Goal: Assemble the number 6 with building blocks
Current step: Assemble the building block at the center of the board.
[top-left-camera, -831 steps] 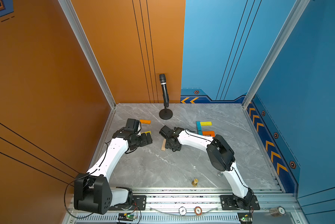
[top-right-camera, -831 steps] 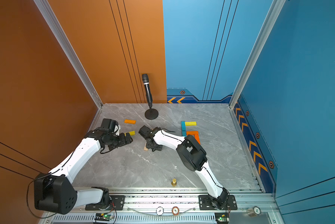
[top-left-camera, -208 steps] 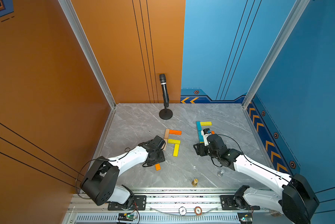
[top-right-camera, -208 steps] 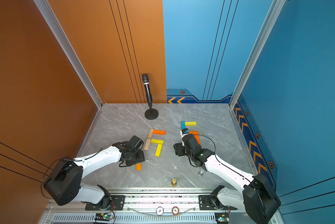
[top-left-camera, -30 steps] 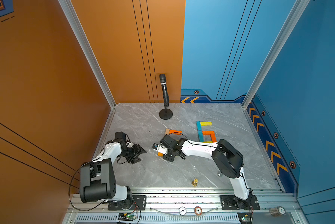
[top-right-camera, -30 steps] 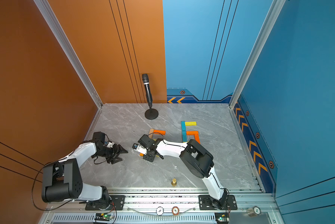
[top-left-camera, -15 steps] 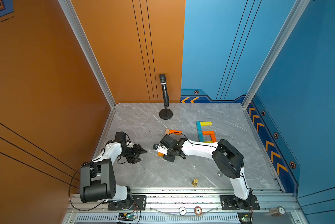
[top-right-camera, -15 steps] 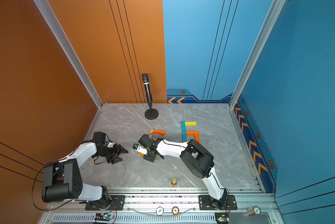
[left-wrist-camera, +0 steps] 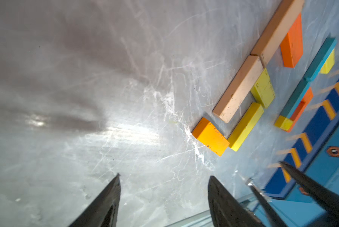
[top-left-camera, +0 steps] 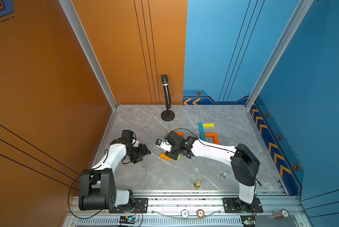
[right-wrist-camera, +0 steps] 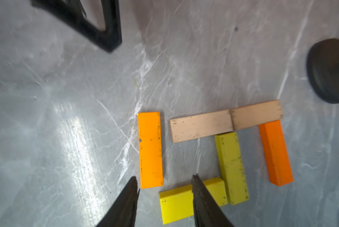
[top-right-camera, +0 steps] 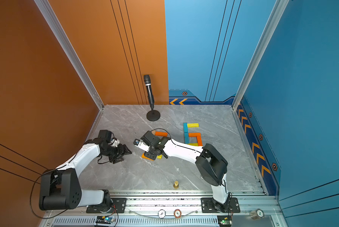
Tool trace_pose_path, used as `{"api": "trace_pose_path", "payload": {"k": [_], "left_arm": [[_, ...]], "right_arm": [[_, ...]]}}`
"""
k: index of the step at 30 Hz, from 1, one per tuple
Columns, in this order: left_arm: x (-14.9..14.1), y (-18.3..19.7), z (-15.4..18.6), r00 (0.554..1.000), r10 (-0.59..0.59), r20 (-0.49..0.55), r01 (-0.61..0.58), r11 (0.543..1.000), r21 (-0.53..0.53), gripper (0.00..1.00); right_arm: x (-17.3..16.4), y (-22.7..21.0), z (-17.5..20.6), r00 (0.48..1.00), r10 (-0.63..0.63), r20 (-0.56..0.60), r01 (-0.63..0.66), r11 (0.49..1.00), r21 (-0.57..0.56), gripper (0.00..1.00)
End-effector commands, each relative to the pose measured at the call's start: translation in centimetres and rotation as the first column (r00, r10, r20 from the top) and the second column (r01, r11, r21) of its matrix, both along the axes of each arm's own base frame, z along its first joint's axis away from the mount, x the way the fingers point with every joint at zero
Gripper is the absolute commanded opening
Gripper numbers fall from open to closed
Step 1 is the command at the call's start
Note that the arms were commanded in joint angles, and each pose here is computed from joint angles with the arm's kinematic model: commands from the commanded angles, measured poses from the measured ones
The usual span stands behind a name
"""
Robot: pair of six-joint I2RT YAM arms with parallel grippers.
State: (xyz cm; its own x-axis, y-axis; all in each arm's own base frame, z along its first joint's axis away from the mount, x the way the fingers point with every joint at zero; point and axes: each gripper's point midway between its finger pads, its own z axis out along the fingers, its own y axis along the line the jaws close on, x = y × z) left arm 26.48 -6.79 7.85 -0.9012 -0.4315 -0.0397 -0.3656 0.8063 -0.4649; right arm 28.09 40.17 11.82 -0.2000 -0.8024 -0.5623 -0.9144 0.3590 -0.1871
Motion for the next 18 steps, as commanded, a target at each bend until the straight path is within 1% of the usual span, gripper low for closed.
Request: {"api": "trace_pose_path", "payload": {"k": [1, 4, 6, 9, 12, 15, 18], "left_arm": [[0.6, 1.1, 0.8, 0.990, -0.136, 0.028, 0.127, 0.968, 0.219, 0.73], [1.0, 0.0, 1.0, 0.952, -0.305, 0.035, 0.277, 0.904, 0.325, 0.76], [0.9, -1.7, 0.9, 0.896, -0.443, 0.026, 0.403, 0.838, 0.367, 0.79], [0.2, -4.2, 0.4, 0.801, -0.599, 0.010, 0.551, 0.743, 0.380, 0.79], [-0.3, -6.0, 0.1, 0.712, -0.702, 0.018, 0.644, 0.663, 0.383, 0.79], [-0.7, -7.1, -0.2, 0.640, -0.768, 0.036, 0.699, 0.600, 0.389, 0.79], [-0.7, -7.1, -0.8, 0.602, -0.798, 0.018, 0.723, 0.554, 0.413, 0.79]], "right_arm": [[1.6, -1.6, 3.8, 0.992, -0.126, 0.021, 0.122, 0.984, 0.133, 0.46], [2.6, -3.6, 6.0, 0.972, -0.234, 0.000, 0.227, 0.942, 0.247, 0.46], [3.5, -5.6, 7.1, 0.943, -0.334, -0.018, 0.323, 0.895, 0.307, 0.46], [4.2, -8.6, 8.6, 0.901, -0.431, -0.050, 0.416, 0.825, 0.383, 0.45], [4.2, -10.9, 9.5, 0.874, -0.479, -0.076, 0.463, 0.776, 0.429, 0.45], [4.0, -12.6, 10.3, 0.855, -0.513, -0.076, 0.487, 0.744, 0.458, 0.46], [3.9, -13.7, 10.9, 0.840, -0.539, -0.069, 0.501, 0.718, 0.483, 0.47]]}}
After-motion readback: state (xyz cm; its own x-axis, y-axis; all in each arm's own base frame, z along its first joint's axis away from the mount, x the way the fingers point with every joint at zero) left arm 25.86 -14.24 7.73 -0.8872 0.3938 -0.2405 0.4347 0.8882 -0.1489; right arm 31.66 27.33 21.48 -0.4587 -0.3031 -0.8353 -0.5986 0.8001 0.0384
